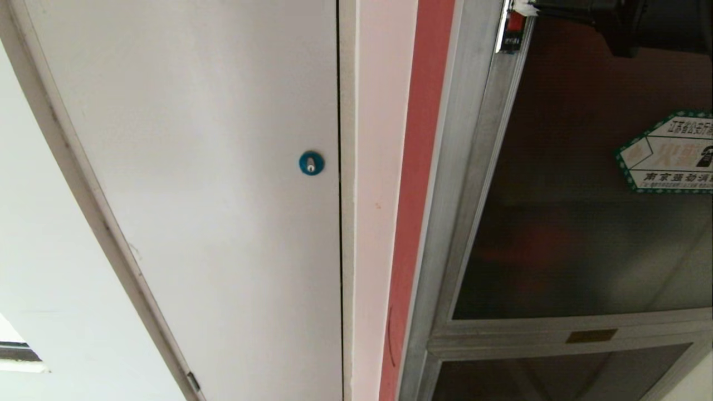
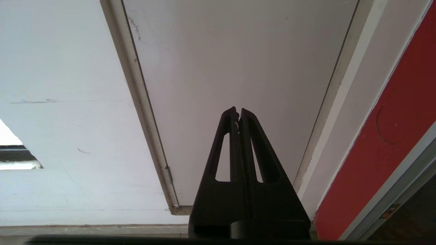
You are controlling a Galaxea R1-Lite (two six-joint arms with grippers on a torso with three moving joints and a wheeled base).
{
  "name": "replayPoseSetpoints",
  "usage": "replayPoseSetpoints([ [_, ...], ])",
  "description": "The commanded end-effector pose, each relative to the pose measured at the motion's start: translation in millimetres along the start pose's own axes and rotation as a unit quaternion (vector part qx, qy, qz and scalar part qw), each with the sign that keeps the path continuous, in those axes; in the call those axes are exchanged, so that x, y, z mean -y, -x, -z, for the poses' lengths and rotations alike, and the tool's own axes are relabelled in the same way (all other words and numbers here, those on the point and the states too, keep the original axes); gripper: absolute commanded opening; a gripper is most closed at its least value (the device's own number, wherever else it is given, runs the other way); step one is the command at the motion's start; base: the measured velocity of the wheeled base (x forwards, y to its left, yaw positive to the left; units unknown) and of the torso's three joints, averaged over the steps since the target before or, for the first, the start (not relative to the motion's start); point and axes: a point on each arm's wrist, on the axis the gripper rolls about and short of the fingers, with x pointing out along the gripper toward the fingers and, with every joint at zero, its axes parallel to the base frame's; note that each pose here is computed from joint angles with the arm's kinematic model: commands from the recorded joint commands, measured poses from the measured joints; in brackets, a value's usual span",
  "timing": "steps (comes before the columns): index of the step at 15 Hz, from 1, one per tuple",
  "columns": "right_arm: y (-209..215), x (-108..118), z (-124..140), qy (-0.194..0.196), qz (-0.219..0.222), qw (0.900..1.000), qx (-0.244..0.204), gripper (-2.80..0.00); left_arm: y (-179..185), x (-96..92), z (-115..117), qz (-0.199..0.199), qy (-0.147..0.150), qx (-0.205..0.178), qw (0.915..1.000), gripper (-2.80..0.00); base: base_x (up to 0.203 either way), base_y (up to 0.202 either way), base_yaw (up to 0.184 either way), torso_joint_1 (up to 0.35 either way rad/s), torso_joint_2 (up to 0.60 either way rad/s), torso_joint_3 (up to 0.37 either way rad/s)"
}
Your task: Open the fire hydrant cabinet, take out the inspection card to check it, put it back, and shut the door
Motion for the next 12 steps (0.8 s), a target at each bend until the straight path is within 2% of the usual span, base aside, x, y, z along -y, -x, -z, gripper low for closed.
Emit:
replayPoseSetpoints([
  [1, -2, 3, 1, -0.001, 0.005, 1.0, -0.002, -2.8, 0, 0.0, 0, 0.0, 0.0, 0.0, 1.0, -2.8, 0.0, 0.0, 0.0, 0.0, 0.0, 0.0],
  [8, -24, 16, 12, -0.003, 0.024, 0.999, -0.021, -2.8, 0, 0.0, 0, 0.0, 0.0, 0.0, 1.0, -2.8, 0.0, 0.0, 0.0, 0.0, 0.0, 0.0],
  [12, -25, 17, 12, -0.003, 0.023, 1.0, -0.021, -2.8, 0, 0.0, 0, 0.0, 0.0, 0.0, 1.0, -2.8, 0.0, 0.0, 0.0, 0.0, 0.0, 0.0],
])
